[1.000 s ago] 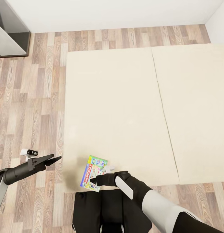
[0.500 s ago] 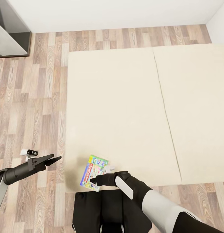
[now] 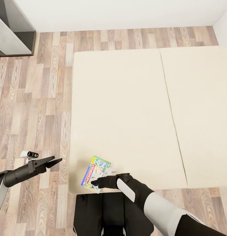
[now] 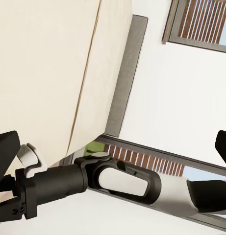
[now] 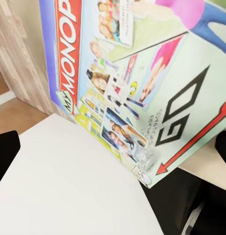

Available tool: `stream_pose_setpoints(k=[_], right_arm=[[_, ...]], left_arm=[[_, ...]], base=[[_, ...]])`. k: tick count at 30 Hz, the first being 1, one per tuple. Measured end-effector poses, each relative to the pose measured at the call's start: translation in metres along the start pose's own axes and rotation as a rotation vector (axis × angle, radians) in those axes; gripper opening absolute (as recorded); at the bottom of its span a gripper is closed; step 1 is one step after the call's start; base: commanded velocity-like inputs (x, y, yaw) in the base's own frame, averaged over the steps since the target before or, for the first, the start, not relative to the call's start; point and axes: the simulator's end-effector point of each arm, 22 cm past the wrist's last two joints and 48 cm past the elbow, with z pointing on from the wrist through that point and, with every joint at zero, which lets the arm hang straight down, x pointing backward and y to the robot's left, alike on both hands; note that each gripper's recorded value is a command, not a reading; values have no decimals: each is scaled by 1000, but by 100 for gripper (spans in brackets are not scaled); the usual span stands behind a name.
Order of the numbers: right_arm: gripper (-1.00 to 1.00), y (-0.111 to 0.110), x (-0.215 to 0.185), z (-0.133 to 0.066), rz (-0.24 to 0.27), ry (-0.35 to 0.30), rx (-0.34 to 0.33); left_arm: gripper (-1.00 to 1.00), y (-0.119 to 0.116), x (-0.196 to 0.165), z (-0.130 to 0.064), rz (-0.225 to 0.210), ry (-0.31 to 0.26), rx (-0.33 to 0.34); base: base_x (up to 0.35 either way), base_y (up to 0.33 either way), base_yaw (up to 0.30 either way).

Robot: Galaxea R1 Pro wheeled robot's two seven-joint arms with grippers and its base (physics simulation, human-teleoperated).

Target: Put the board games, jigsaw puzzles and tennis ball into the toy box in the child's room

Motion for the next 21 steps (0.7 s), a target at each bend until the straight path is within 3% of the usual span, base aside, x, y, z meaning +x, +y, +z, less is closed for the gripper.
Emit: stream_pose_setpoints(k=[21], right_arm=[[100,0,0,0,0,0,1]], left_arm=[[100,0,0,0,-1,0,0]], base=[[0,34,0]])
